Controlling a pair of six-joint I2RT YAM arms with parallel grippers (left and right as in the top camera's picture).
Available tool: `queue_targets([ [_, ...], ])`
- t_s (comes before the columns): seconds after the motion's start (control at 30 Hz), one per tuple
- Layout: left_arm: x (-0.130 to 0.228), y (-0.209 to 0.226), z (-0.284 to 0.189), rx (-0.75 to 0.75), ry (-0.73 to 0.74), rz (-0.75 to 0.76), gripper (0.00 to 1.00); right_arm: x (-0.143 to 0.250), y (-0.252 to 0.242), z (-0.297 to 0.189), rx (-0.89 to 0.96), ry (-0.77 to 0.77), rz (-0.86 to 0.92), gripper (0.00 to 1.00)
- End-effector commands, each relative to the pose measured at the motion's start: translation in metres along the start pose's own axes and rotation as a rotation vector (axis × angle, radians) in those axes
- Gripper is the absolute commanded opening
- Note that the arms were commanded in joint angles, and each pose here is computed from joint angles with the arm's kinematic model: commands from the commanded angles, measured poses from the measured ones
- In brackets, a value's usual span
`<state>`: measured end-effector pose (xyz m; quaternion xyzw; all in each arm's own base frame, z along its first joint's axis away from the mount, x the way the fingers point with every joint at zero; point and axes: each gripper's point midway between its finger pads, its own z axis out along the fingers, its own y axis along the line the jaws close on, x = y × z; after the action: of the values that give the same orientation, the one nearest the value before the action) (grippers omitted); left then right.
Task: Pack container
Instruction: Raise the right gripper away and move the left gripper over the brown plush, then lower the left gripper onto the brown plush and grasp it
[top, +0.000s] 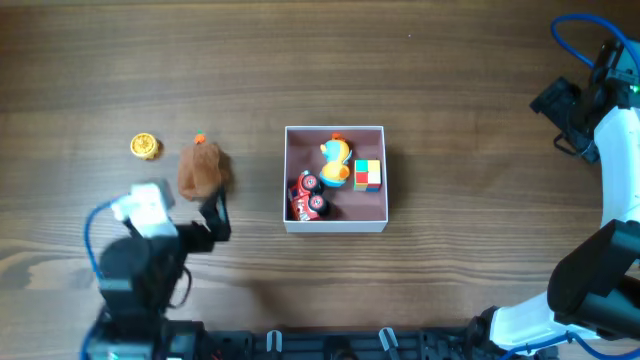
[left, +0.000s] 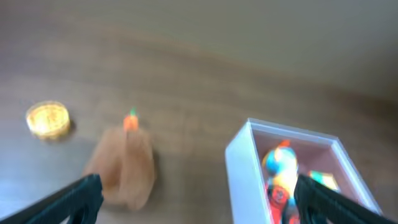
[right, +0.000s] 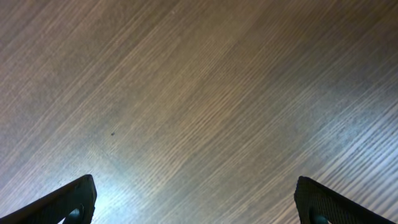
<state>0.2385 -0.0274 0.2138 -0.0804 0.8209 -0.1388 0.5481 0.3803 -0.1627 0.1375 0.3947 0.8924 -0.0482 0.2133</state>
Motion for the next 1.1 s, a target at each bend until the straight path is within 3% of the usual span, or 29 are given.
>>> queue_targets([
  [0.0,-0.049,-0.010,0.007,-0.032,0.030,-0.011,1.00,0.003,0.002,0.003,-0.005,0.013,0.014,1.00],
  [0.17,-0.071,-0.012,0.032,-0.069,0.090,-0.030,1.00,0.003,0.002,0.003,-0.005,0.013,0.014,1.00],
  [0.23,-0.074,-0.010,0.042,-0.127,0.245,-0.057,0.99,0.003,0.002,0.003,-0.005,0.013,0.014,1.00],
  [0.27,-0.072,-0.009,0.052,-0.190,0.437,-0.073,0.99,0.003,0.002,0.003,-0.005,0.013,0.014,1.00],
  [0.4,-0.067,-0.016,0.087,-0.195,0.602,-0.086,1.00,0.003,0.002,0.003,-0.005,0.013,0.014,1.00],
  [0.53,-0.035,-0.001,0.125,-0.240,0.712,-0.089,1.00,0.003,0.002,0.003,-0.006,0.013,0.015,1.00],
  [0.63,-0.017,0.024,0.138,-0.357,0.762,-0.056,1.00,0.003,0.002,0.003,-0.005,0.013,0.014,1.00],
  [0.77,-0.001,0.045,0.142,-0.452,0.821,-0.028,1.00,0.003,0.002,0.003,-0.005,0.013,0.014,1.00],
  [1.07,0.051,0.059,0.132,-0.504,1.044,-0.029,1.00,0.003,0.002,0.003,-0.005,0.013,0.014,1.00],
])
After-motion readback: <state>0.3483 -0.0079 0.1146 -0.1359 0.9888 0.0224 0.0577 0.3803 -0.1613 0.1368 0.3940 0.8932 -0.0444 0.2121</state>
